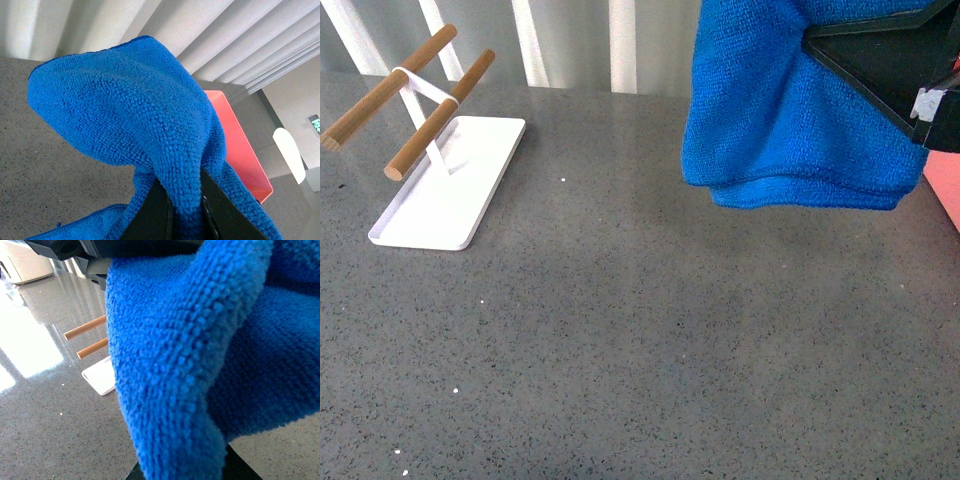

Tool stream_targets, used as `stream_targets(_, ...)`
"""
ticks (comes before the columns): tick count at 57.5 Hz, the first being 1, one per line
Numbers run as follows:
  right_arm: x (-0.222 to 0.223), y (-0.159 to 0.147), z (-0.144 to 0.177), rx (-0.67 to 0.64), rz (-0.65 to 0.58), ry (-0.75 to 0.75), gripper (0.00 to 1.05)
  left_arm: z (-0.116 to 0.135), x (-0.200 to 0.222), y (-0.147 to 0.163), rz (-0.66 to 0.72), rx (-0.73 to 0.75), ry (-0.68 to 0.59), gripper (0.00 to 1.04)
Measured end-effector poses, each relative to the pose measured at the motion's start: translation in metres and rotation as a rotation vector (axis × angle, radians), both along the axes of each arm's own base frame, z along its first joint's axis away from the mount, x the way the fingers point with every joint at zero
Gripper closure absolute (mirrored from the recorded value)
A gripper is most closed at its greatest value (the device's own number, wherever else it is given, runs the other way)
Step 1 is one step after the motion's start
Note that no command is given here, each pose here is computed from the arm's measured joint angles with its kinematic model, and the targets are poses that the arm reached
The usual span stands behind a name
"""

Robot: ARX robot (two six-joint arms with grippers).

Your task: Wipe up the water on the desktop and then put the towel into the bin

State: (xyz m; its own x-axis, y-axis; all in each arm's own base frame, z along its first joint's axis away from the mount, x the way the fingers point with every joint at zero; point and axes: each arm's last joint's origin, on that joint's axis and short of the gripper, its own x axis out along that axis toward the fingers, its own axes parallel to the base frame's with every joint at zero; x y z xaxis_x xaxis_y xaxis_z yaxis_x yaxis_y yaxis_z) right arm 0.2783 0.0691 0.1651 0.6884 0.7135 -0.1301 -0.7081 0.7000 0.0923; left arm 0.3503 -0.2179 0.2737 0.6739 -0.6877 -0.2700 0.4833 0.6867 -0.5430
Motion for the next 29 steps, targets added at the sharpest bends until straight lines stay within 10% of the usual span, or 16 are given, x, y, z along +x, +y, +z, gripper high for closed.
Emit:
stream_targets(9, 0.0, -0.003, 0.002, 0.002, -0.011, -0.004, 1.02, 0.003, 0.0, 0.005, 0.006, -0.005, -0.003, 0.99)
stream_targets(29, 0.002, -0.022, 0.004, 0.031, -0.088, 0.055, 1.02, 0.021, 0.013, 0.067, 0.071, -0.051, 0.005, 0.25)
